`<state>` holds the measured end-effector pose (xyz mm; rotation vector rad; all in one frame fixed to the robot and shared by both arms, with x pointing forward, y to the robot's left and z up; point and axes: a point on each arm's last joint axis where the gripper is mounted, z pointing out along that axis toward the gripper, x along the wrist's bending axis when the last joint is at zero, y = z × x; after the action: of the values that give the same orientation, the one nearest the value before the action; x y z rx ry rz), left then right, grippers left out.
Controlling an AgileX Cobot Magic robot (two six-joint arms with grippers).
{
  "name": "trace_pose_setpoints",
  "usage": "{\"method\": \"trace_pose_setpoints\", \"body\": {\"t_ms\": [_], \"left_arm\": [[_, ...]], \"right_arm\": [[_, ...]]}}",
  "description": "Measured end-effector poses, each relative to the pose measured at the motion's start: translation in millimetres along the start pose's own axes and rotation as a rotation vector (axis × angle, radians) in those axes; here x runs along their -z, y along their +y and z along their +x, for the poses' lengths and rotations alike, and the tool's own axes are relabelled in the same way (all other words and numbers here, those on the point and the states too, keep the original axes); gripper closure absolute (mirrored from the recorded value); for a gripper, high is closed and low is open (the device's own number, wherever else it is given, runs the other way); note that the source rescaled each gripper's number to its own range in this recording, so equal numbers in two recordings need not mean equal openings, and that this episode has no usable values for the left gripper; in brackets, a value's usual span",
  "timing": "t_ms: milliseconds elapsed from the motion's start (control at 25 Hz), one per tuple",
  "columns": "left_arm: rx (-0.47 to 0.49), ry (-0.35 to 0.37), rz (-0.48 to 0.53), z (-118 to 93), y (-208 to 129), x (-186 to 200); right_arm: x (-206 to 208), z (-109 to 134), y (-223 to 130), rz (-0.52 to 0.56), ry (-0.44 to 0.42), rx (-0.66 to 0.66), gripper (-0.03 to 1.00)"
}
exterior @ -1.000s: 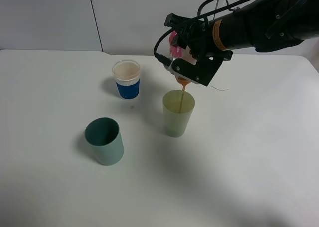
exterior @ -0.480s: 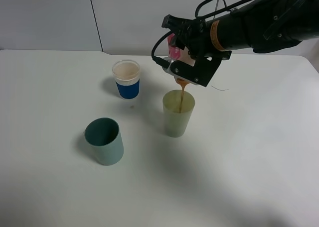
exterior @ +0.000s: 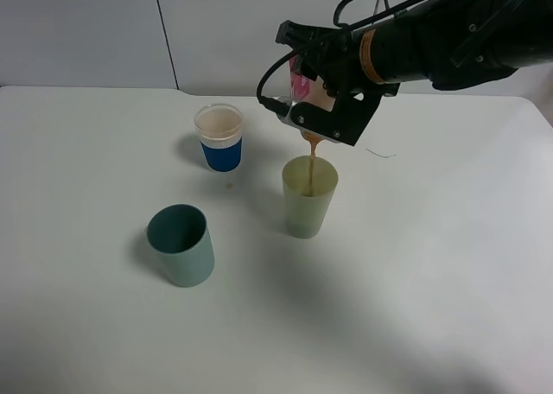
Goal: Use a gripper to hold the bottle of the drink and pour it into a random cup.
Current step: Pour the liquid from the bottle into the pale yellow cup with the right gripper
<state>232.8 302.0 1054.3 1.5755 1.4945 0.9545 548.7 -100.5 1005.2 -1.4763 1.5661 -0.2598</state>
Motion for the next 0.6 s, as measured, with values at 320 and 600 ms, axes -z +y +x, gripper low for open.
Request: {"method": "trace_pose_setpoints", "body": {"t_ms": [320, 600], "left_arm": [[0.000, 0.000, 0.000, 0.0, 0.0, 0.0], [0.000, 0.000, 0.000, 0.0, 0.0, 0.0]], "right_arm": [[0.3, -2.6, 1.4, 0.007, 0.003, 0.027, 0.97], [0.3, -3.4, 1.8, 0.011, 0.007, 0.050, 0.97]]}}
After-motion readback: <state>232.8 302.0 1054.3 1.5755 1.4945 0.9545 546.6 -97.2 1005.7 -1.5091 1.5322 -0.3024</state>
